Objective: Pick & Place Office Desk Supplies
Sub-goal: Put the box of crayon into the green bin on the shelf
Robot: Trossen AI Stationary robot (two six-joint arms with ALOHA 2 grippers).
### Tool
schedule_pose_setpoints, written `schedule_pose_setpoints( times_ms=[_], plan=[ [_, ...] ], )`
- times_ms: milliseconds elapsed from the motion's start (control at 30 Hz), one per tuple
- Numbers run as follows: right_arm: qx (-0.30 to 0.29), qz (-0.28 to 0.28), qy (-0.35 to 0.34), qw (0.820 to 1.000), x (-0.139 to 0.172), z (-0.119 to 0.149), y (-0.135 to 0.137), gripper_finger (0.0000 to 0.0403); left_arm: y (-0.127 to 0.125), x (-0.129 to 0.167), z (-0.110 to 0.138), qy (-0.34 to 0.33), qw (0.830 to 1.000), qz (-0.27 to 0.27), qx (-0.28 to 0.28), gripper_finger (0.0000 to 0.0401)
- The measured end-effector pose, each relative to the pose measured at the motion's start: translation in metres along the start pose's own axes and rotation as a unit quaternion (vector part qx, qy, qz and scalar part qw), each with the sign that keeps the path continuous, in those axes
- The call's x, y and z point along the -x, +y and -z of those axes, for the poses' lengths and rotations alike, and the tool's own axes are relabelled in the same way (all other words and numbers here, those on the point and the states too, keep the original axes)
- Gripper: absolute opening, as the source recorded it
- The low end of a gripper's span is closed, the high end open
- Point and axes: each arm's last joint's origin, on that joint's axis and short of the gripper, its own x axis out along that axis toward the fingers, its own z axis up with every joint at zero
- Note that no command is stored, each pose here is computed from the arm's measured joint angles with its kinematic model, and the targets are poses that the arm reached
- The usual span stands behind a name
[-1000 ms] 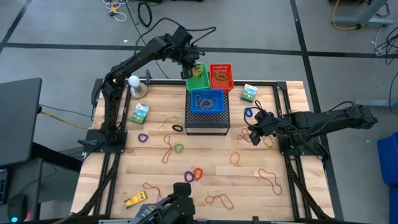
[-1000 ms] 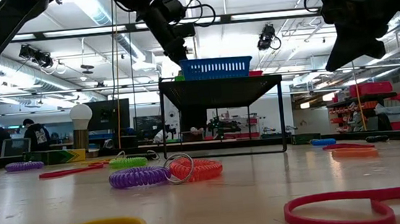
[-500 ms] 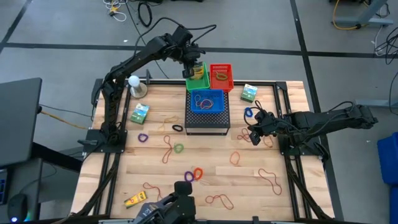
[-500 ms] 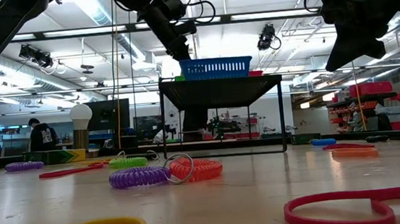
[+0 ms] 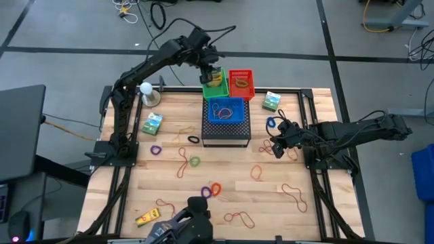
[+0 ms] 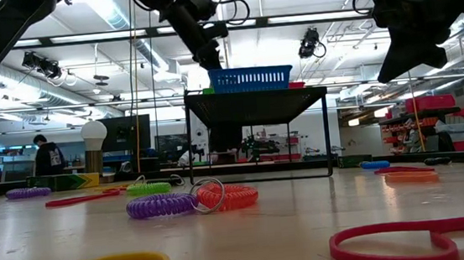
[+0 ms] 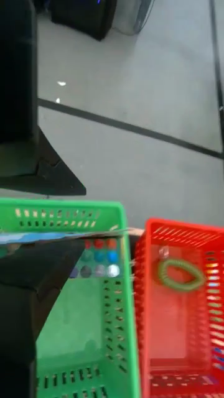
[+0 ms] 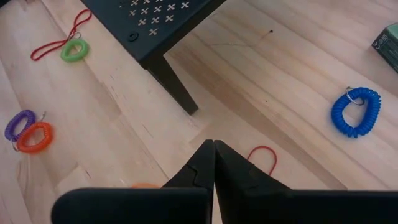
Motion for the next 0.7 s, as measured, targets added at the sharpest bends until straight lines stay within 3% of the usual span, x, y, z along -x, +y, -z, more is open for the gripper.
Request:
schedule_pose_setpoints(
  times_ms=[133,300,533,700],
  plan=[
    [0.004,0.002,-0.002,1.000,0.000,0.000,0.000,0.0009,0.006,0.013,-0.009,-0.029,0.999,-0.005,0.018,0.0166],
    [0.013,0.005,-0.005,1.000,0.000,0.000,0.000,0.0009,0.007,0.023,-0.009,-0.040,0.997,0.036,0.054,0.0204],
    [0.024,0.008,-0.010,1.000,-0.001,0.000,0.000,0.0009,0.002,-0.006,0.000,0.010,0.997,0.051,0.055,0.0241],
    [0.025,0.008,-0.010,1.000,-0.001,0.000,0.000,0.0009,-0.002,-0.011,0.000,0.020,0.997,0.059,0.041,0.0238]
  ],
)
